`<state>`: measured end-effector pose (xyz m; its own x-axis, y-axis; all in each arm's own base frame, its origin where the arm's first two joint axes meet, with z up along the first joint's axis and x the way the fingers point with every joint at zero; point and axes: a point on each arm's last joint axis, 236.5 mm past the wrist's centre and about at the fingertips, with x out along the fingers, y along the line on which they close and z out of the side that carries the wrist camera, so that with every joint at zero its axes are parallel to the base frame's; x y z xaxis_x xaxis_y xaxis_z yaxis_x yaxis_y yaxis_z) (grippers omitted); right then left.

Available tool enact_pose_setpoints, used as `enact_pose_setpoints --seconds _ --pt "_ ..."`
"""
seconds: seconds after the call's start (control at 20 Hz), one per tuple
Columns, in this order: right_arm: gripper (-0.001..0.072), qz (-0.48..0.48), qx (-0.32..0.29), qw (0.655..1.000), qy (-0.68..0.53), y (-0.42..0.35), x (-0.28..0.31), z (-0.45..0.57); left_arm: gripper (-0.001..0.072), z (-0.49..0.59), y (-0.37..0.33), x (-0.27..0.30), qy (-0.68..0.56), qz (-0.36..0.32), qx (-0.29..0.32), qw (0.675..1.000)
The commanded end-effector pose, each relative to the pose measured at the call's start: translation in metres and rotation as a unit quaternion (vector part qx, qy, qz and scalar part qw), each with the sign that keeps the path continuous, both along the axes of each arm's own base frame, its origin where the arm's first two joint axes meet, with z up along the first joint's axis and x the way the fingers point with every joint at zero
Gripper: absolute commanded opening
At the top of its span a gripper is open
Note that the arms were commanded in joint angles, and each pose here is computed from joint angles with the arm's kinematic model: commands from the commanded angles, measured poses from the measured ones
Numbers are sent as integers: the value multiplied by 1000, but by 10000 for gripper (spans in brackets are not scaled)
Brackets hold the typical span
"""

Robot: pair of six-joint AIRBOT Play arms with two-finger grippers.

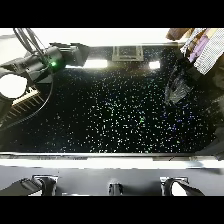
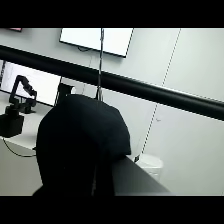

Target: Fold the clothes and pants, and hang the long-sleeved shirts on hangers.

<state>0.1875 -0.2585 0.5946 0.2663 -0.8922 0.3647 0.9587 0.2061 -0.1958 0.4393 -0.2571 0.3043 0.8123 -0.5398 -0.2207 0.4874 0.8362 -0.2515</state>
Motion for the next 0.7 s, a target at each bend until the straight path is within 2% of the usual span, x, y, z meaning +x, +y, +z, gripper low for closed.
enact_pose_setpoints --seconds 0.0,0.35,0.45,0.65 --pt "27 -19 1 1000 -8 -6 0 -2 679 -6 -1 3 5 0 3 1000" --pt "27 -47 -1 999 -26 -17 -5 -4 679 -15 -4 8 13 0 7 1000" --pt "27 -74 5 996 -57 -34 -27 -5 679 -18 -4 9 15 0 8 1000" --pt "27 -62 36 995 -72 -54 -30 -17 679 -22 -5 11 18 0 10 1000"
